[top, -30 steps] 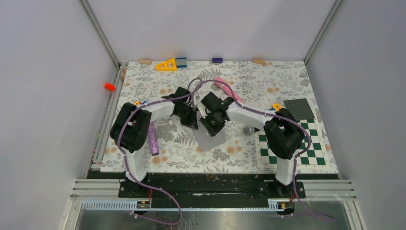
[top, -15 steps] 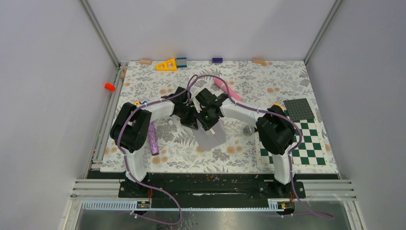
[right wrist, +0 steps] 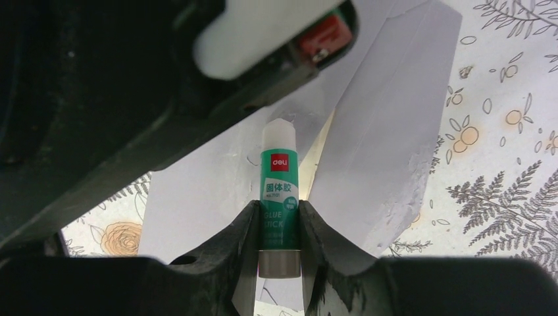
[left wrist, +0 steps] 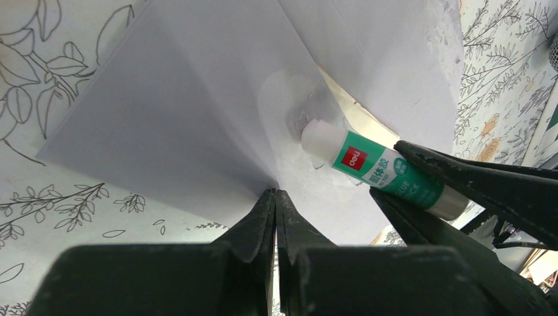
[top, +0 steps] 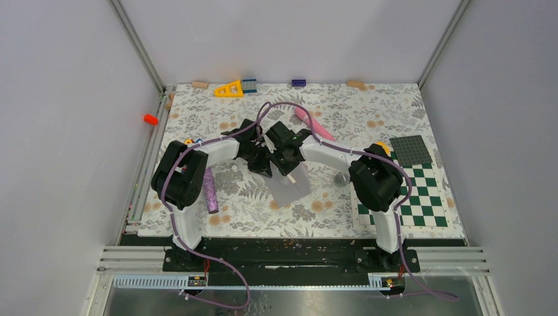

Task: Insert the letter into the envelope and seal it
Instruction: Paint the envelope at the center of the board.

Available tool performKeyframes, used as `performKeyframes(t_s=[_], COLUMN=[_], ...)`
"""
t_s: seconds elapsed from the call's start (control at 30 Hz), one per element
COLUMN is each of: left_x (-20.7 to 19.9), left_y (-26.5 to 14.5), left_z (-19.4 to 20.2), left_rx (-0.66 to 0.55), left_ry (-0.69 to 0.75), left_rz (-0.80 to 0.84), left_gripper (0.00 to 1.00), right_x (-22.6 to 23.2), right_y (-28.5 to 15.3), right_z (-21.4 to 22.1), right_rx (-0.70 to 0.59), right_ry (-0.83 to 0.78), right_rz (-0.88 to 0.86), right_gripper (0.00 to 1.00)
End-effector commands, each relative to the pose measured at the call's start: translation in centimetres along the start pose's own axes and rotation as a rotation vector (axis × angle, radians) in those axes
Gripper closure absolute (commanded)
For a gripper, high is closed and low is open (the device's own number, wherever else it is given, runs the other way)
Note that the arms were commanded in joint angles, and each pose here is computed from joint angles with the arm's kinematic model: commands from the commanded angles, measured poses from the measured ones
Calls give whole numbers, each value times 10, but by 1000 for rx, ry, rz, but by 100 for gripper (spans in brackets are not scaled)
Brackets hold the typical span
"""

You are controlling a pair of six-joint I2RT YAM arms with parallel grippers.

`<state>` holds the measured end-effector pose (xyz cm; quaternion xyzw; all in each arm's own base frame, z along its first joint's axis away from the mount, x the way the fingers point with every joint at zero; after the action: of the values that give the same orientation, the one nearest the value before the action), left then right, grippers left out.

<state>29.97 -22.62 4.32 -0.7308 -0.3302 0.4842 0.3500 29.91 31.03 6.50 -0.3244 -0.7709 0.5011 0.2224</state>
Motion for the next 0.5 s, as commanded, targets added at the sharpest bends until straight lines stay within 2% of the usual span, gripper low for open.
performKeyframes(t_s=[0.0, 0.33, 0.47], left_x=[15, 13, 14], left_y=[11, 12, 12], left_z=[12, 13, 13], left_rx=[18, 20, 19], left_ry=[87, 96, 96], left_rz=[-102, -104, -105], left_gripper=[100, 100, 100], right_x=[-10, -17, -14], right_y=[12, 15, 13], right_z=[-19, -34, -40], right_rx=[-45, -104, -144], right_ry=[23, 42, 103], right_rz=[84, 131, 127], right_gripper=[100, 100, 100])
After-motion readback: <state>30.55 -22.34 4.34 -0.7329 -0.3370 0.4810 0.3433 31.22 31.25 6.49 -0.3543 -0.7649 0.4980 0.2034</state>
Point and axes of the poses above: each gripper's point midway between its finger pads, its own y axis out along the fingers, its own x axis along the line the jaws close on, z = x × y, the point moved 3 cm from there along -y, back along the fingers, and after that the axes turned 2 degrees about y, right-handed, at the moved point
